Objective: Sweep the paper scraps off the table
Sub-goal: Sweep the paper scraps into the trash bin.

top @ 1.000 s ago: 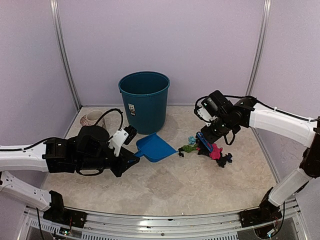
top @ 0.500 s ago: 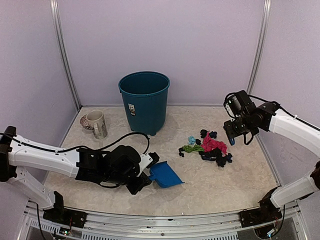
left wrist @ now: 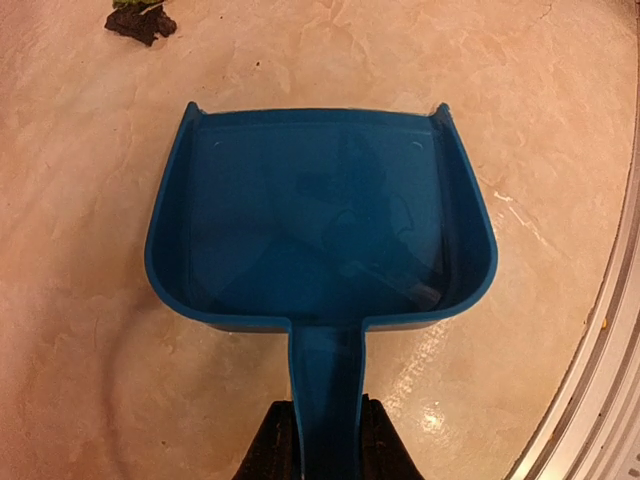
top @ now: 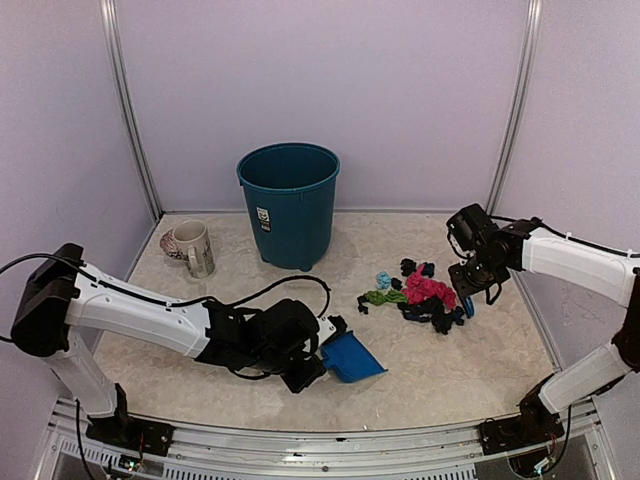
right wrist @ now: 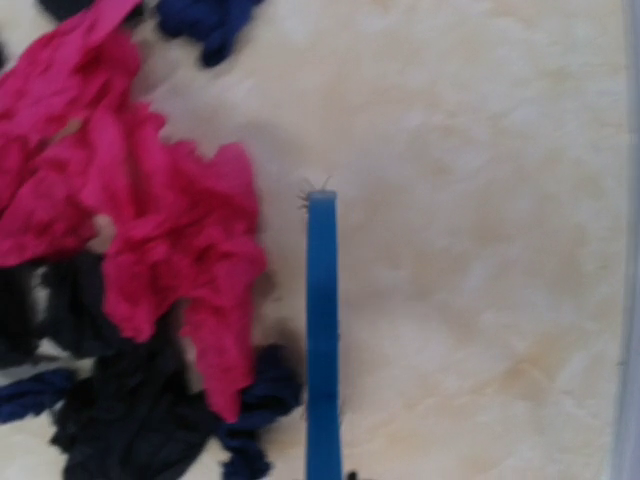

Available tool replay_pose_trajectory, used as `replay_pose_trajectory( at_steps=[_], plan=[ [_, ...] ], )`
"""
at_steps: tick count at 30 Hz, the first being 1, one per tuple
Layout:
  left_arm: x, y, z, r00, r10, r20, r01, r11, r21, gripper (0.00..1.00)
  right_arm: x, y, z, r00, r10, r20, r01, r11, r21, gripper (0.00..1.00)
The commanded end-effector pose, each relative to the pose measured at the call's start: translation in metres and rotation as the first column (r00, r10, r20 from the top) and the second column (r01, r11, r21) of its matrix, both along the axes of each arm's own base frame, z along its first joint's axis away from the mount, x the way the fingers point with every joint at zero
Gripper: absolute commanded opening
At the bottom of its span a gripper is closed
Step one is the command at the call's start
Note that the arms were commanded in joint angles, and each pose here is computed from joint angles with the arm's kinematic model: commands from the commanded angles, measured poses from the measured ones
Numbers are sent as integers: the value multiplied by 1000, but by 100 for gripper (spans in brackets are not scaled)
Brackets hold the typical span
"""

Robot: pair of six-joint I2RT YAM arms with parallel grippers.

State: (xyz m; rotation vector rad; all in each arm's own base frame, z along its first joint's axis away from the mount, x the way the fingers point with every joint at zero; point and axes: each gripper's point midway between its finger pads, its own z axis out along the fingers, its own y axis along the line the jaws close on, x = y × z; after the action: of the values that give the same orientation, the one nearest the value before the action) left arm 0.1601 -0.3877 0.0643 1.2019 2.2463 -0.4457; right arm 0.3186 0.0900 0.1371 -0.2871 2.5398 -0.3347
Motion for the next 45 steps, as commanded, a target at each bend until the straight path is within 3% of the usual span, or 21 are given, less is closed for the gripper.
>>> replay_pose_trajectory(
  at_steps=[1,9,20,30,35,45],
  plan=[
    [0,-20,-1,999,-40,5,40,999,-22,0,-5,19,-10,998,45,-47,-40,993,108,0],
    [16,-37,-7,999,-29,24,30,998,-49,0,-10,65,-7,987,153,-54,-132,950,282,0],
    [55,-34,-19,996,83,8,-83,996,-39,0,-25,126,-20,932,347,-107,-318,922,219,0],
    [57,-29,-28,993,119,1,-119,993,-25,0,-48,183,10,879,472,-73,-443,863,243,0],
    [59,-16,-28,987,161,14,-160,987,-32,0,-42,171,40,908,419,-18,-408,891,199,0],
    [55,18,-29,966,257,10,-256,966,-25,0,19,104,76,962,231,145,-221,972,-86,0]
  ],
)
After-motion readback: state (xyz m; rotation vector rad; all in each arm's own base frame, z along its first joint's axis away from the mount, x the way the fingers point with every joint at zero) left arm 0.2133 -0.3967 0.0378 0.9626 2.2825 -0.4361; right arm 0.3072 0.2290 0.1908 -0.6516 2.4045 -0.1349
